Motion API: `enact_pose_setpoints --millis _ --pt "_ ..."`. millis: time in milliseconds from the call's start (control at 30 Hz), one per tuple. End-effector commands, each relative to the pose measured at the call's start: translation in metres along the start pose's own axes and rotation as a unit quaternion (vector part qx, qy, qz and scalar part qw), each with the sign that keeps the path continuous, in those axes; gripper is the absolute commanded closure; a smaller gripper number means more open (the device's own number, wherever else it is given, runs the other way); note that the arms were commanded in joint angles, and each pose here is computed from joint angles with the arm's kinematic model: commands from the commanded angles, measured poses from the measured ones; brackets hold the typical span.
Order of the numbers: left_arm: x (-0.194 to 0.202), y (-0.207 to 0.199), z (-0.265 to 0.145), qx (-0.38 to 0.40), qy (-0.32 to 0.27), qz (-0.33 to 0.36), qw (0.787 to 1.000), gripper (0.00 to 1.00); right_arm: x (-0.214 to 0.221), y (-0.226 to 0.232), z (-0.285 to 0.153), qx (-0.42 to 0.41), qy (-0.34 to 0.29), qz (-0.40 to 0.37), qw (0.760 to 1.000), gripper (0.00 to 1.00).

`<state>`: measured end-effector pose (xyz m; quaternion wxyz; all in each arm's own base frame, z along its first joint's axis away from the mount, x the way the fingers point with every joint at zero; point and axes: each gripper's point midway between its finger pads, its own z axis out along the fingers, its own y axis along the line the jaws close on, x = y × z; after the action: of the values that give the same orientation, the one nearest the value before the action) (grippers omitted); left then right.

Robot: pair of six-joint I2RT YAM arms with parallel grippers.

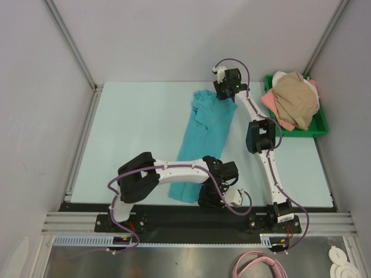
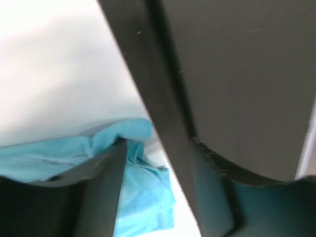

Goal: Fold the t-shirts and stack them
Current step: Fold the tshirt

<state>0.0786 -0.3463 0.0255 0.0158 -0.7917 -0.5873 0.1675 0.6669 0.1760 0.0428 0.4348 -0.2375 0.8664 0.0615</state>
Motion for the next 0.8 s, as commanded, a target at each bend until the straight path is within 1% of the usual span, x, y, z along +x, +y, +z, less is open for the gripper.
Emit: enact_pose_setpoints --millis 0,67,133,167,200,233,267,300,333,400,433,500,533,567,600,667,733,767 --pt "-0.041 -0.018 -0.043 0.0 -0.083 0.029 0.996 0.39 -0.062 -0.028 -0.042 0.023 -0.067 0.023 0.997 0.61" --pt "-0.051 -0.02 -0.066 -0.017 -0.105 0.037 0.994 0.32 -0.081 -0.034 -0.064 0.021 -0.083 0.044 0.995 0.5" --pt "-0.057 -0.016 -0.097 -0.059 -0.133 0.042 0.989 0.27 -0.105 -0.04 -0.1 0.024 -0.109 0.046 0.993 0.47" --pt "-0.061 -0.007 -0.116 -0.098 -0.151 0.04 0.983 0.2 -0.115 -0.041 -0.122 0.029 -0.122 0.042 0.991 0.43" --pt "-0.061 0.0 -0.126 -0.118 -0.162 0.034 0.979 0.18 -0.115 -0.04 -0.134 0.03 -0.12 0.041 0.992 0.42" --pt "-0.061 0.021 -0.141 -0.151 -0.184 0.014 0.971 0.16 -0.12 -0.043 -0.144 0.035 -0.13 0.039 0.99 0.42" --pt "-0.059 0.033 -0.152 -0.168 -0.199 -0.01 0.965 0.16 -0.12 -0.043 -0.153 0.035 -0.131 0.04 0.99 0.41" --pt "-0.053 0.05 -0.163 -0.194 -0.208 -0.039 0.958 0.18 -0.116 -0.037 -0.171 0.027 -0.127 0.042 0.991 0.41" --pt "-0.042 0.08 -0.178 -0.222 -0.225 -0.079 0.945 0.19 -0.11 -0.037 -0.178 0.024 -0.122 0.047 0.991 0.41" --pt "-0.026 0.111 -0.192 -0.247 -0.243 -0.142 0.927 0.25 -0.095 -0.024 -0.192 -0.004 -0.11 0.059 0.992 0.41" --pt "-0.005 0.142 -0.195 -0.259 -0.247 -0.189 0.915 0.26 -0.073 -0.012 -0.202 -0.019 -0.088 0.066 0.994 0.4" --pt "0.01 0.167 -0.203 -0.256 -0.269 -0.244 0.896 0.26 -0.053 0.008 -0.214 -0.059 -0.073 0.071 0.993 0.38" --pt "0.025 0.188 -0.213 -0.252 -0.298 -0.268 0.881 0.27 -0.018 0.022 -0.213 -0.076 -0.037 0.081 0.993 0.38" --pt "0.032 0.202 -0.21 -0.244 -0.311 -0.292 0.871 0.26 -0.019 0.028 -0.23 -0.084 -0.045 0.08 0.992 0.37" --pt "0.048 0.225 -0.225 -0.263 -0.338 -0.301 0.852 0.26 -0.009 0.038 -0.237 -0.1 -0.038 0.083 0.991 0.36" --pt "0.059 0.252 -0.23 -0.272 -0.36 -0.316 0.834 0.25 0.019 0.053 -0.251 -0.115 -0.018 0.088 0.989 0.36" --pt "0.077 0.276 -0.244 -0.282 -0.379 -0.327 0.818 0.24 0.032 0.062 -0.26 -0.128 -0.011 0.083 0.988 0.36" --pt "0.075 0.29 -0.244 -0.265 -0.394 -0.33 0.816 0.24 0.044 0.068 -0.266 -0.133 -0.001 0.084 0.988 0.36"
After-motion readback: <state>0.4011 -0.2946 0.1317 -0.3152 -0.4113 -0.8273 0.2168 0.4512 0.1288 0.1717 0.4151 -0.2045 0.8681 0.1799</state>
